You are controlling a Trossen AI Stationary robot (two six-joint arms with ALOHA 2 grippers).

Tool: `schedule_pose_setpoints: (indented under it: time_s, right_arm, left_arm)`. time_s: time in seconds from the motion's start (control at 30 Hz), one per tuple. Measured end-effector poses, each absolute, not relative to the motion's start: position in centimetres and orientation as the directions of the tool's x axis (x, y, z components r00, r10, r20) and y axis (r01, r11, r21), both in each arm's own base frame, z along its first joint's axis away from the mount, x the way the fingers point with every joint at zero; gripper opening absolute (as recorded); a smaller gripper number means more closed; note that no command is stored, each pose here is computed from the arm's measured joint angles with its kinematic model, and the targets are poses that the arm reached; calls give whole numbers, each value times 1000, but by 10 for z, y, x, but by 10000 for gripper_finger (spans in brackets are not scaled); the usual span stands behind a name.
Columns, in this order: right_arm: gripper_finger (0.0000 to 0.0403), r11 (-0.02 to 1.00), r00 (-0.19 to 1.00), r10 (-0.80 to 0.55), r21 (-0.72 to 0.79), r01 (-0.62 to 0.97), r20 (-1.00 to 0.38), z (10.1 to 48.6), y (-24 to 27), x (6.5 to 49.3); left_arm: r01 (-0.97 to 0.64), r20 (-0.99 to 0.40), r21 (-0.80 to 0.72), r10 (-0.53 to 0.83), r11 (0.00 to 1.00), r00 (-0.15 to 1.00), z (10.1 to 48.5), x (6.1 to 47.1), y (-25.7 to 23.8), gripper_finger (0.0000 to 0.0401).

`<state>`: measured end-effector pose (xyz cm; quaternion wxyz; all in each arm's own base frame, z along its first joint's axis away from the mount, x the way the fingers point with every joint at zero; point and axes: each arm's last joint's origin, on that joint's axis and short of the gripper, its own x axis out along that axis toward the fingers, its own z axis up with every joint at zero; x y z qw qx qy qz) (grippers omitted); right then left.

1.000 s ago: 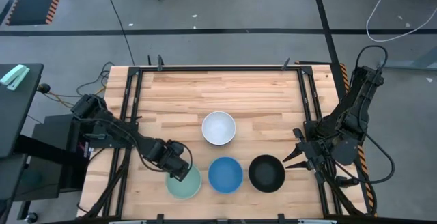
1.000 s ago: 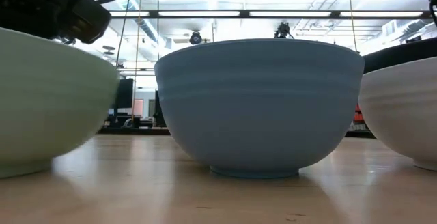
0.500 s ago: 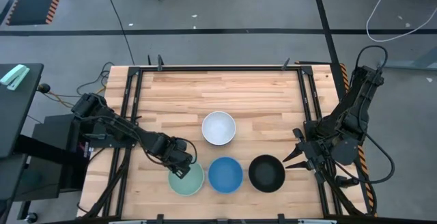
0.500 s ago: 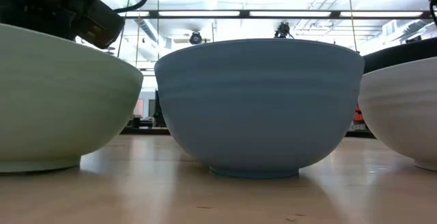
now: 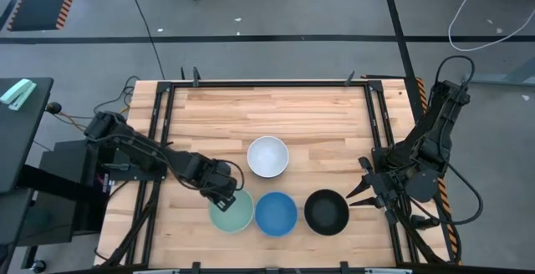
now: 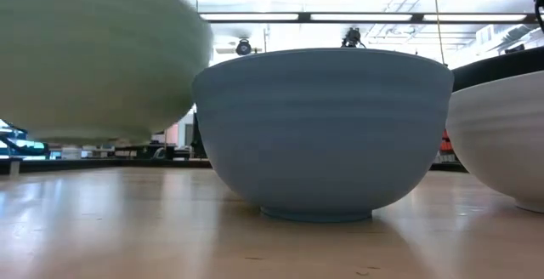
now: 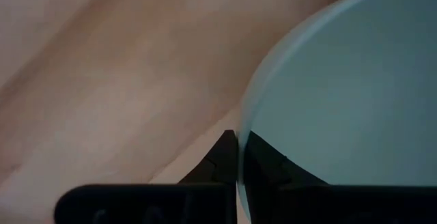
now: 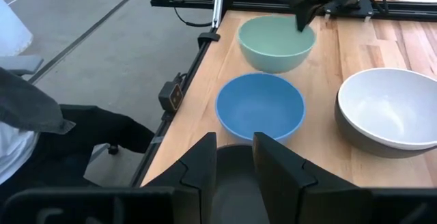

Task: Nest bowls inside each other
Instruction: Stack the green bowl on the white bowl

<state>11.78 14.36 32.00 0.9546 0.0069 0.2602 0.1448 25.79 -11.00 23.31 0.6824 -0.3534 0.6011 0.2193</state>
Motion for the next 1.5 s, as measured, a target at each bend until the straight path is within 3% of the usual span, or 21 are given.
schedule_pose_setpoints:
  time_s: [0.2, 0.7, 1.2, 1.5]
  right_arm:
    - [105, 958, 821, 278, 84, -273, -500, 320, 143, 118]
    - [105, 959, 818, 273, 78, -272, -507, 319, 143, 117]
    - [105, 964, 818, 253, 60, -261, -517, 317, 141, 117]
    - [105, 971, 817, 229, 62, -233, -529, 316, 138, 119]
  left_arm:
    - [-721, -978, -196, -73, 665, 198, 261, 264, -95, 14]
    - [-667, -892, -246, 105, 703, 440, 332, 295, -33, 14]
    - [-690, -888, -218, 153, 690, 434, 318, 318, 27, 14]
    - [-713, -931, -154, 140, 684, 336, 287, 335, 47, 14]
